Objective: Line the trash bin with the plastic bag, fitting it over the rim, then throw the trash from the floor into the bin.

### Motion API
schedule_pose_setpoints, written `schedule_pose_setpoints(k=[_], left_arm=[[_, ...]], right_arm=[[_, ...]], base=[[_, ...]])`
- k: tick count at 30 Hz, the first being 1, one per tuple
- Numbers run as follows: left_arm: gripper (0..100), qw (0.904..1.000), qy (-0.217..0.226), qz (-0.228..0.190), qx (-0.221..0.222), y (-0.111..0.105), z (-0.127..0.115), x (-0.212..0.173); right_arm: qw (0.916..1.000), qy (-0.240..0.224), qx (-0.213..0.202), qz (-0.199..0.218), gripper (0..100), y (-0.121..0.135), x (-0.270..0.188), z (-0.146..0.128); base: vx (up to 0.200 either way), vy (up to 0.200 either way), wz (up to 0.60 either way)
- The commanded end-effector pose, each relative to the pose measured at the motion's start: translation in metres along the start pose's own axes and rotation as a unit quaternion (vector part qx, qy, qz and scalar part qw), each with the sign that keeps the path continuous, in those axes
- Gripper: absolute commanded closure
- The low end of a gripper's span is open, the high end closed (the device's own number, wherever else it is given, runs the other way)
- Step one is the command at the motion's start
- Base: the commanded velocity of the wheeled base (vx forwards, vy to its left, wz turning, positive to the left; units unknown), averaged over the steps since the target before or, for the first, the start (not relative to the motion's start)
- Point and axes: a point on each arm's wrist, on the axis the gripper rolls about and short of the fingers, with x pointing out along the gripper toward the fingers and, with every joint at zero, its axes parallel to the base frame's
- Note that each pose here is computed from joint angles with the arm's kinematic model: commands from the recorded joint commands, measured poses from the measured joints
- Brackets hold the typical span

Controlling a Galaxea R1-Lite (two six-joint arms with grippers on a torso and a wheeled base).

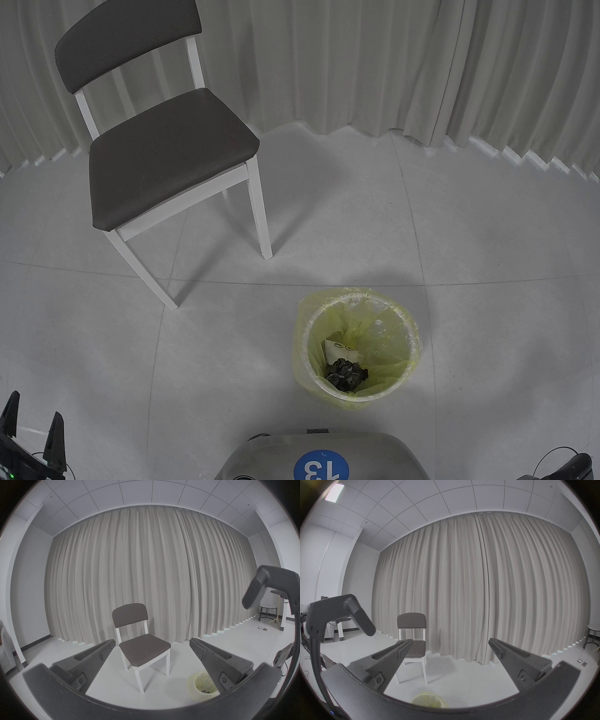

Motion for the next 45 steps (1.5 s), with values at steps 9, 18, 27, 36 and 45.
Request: schedule_pose_setpoints(k=[9,18,27,36,45], left_arm=[[0,0.9995,0.031,-0.002,0.002,0.000,-0.020,0.003],[0,0.9995,0.031,-0.002,0.003,0.000,-0.020,0.003],[0,0.9995,0.031,-0.002,0.002,0.000,-0.020,0.003],[0,0.9995,0.031,-0.002,0.003,0.000,-0.020,0.003],[0,0.9995,0.031,-0.002,0.003,0.000,-0.020,0.003]], right_arm=[[0.9912,0.108,0.075,-0.009,0,-0.020,0.041,-0.084],[0.9861,0.121,0.113,-0.012,0,-0.016,0.028,-0.116],[0.9841,0.132,0.118,-0.017,0,-0.014,0.019,-0.143],[0.9882,0.134,0.055,-0.051,0,-0.017,0.021,-0.167],[0.9815,0.158,0.029,-0.103,0,-0.019,0.019,-0.176]], base=[[0.000,0.000,0.00],[0.000,0.000,0.00],[0.000,0.000,0.00],[0.000,0.000,0.00],[0.000,0.000,0.00]])
